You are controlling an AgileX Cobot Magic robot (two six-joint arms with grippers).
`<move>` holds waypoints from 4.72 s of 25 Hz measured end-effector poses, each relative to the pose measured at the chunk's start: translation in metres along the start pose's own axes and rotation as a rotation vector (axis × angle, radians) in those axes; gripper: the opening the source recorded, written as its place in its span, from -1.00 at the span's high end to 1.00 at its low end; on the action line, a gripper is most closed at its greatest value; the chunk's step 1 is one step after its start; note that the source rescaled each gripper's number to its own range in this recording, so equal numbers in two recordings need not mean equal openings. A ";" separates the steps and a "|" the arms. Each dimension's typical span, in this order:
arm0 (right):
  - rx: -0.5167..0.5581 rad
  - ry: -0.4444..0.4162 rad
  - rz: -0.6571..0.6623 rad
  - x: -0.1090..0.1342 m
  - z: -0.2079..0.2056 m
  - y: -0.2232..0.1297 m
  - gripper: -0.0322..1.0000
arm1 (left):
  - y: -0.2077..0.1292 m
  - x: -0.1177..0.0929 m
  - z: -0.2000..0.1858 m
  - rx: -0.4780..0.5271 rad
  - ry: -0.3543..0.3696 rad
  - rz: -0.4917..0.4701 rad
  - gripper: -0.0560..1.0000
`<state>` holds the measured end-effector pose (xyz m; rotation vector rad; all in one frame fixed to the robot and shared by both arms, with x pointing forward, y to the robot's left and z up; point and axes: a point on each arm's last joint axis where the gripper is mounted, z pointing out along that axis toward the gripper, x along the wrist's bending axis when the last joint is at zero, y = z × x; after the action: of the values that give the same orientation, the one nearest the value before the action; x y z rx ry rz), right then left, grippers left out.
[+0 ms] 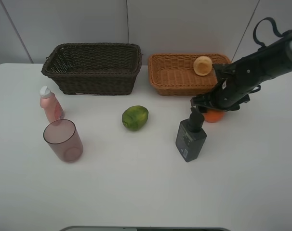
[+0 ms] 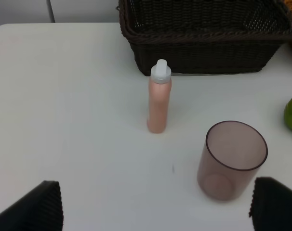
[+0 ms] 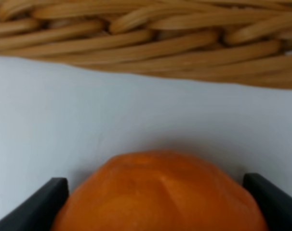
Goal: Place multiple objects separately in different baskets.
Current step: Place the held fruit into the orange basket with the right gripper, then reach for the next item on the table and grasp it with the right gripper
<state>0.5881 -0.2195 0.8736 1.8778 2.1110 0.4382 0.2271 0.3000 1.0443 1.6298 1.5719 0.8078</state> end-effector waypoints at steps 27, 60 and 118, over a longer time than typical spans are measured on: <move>0.117 -0.095 0.003 -0.011 -0.090 0.018 -0.16 | 0.000 0.000 0.000 0.000 0.000 0.000 -1.00; 0.024 -0.009 -0.054 0.037 -0.013 0.151 -0.16 | 0.000 0.000 0.000 0.000 0.000 0.000 -1.00; 0.227 0.056 -0.242 0.107 -0.156 -0.017 -1.00 | 0.000 0.000 0.000 0.000 0.000 0.000 -1.00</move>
<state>0.4981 -0.1213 1.0083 1.7066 2.4770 0.2063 0.2271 0.3000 1.0443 1.6298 1.5719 0.8078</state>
